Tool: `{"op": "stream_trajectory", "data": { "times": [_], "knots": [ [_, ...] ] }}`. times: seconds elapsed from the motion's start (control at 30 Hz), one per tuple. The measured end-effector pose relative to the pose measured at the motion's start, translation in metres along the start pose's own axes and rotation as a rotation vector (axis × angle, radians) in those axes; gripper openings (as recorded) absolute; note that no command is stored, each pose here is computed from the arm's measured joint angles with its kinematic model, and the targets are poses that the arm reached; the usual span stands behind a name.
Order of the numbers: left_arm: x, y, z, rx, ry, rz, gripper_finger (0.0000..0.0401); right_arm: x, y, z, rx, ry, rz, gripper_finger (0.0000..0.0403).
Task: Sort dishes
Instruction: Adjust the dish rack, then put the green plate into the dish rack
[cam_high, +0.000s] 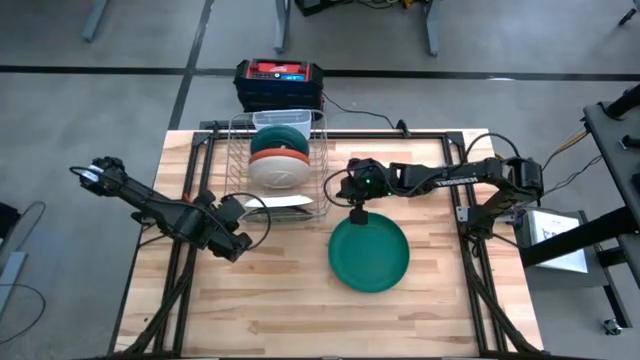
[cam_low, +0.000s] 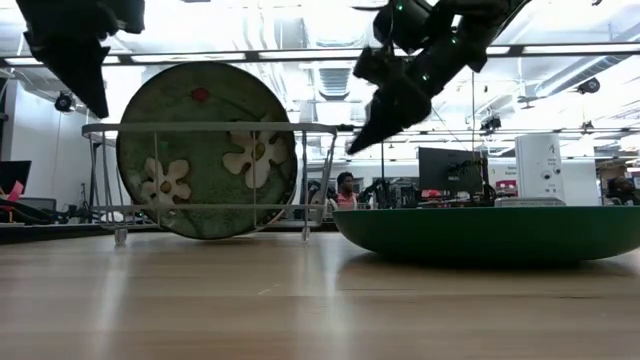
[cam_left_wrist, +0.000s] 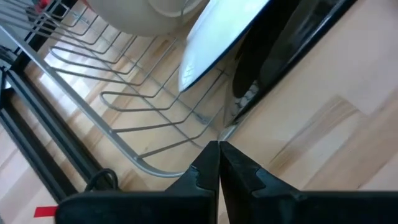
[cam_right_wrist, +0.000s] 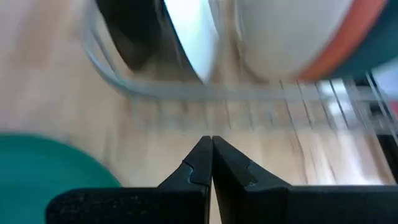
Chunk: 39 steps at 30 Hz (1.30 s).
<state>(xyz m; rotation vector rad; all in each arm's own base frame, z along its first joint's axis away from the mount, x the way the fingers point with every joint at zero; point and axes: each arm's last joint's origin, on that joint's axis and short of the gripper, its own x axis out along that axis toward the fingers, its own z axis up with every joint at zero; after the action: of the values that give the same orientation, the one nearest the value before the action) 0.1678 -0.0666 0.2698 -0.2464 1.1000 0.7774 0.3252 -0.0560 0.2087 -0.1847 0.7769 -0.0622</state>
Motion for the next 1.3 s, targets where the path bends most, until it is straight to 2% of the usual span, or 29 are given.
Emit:
{"op": "stream_trajectory", "data": {
  "times": [0.13,0.27,0.43,0.57,0.67,0.77,0.9,1.03,1.3],
  "knots": [
    [-0.010,-0.001,0.006,0.004,-0.006,-0.042,0.0000,-0.010,-0.002,-0.017,-0.002,0.200,-0.030,0.0000],
    [-0.027,-0.003,0.012,0.086,-0.048,-0.096,0.0000,-0.029,-0.010,-0.034,0.067,0.338,-0.058,0.0000],
    [-0.049,-0.006,0.015,0.240,-0.244,-0.094,0.0000,-0.051,-0.009,-0.040,0.131,0.287,-0.037,0.0000],
    [-0.060,-0.008,0.010,0.305,-0.385,-0.066,0.0000,-0.061,-0.004,-0.044,0.149,0.261,0.004,0.0008],
    [-0.062,-0.010,0.006,0.338,-0.447,-0.039,0.0000,-0.064,0.005,-0.048,0.143,0.269,0.062,0.0032],
    [-0.058,-0.012,0.001,0.356,-0.478,-0.015,0.0000,-0.063,0.010,-0.049,0.163,0.277,0.070,0.0068],
    [-0.045,-0.014,-0.005,0.367,-0.550,0.053,0.0000,-0.056,0.014,-0.051,0.199,0.313,0.026,0.0121],
    [-0.036,-0.013,-0.009,0.448,-0.574,0.127,0.0000,-0.045,0.016,-0.056,0.250,0.366,0.002,0.0164],
    [-0.038,-0.011,-0.008,0.457,-0.610,0.157,0.0000,-0.027,0.021,-0.065,0.284,0.453,0.015,0.0204]
  ]
}}
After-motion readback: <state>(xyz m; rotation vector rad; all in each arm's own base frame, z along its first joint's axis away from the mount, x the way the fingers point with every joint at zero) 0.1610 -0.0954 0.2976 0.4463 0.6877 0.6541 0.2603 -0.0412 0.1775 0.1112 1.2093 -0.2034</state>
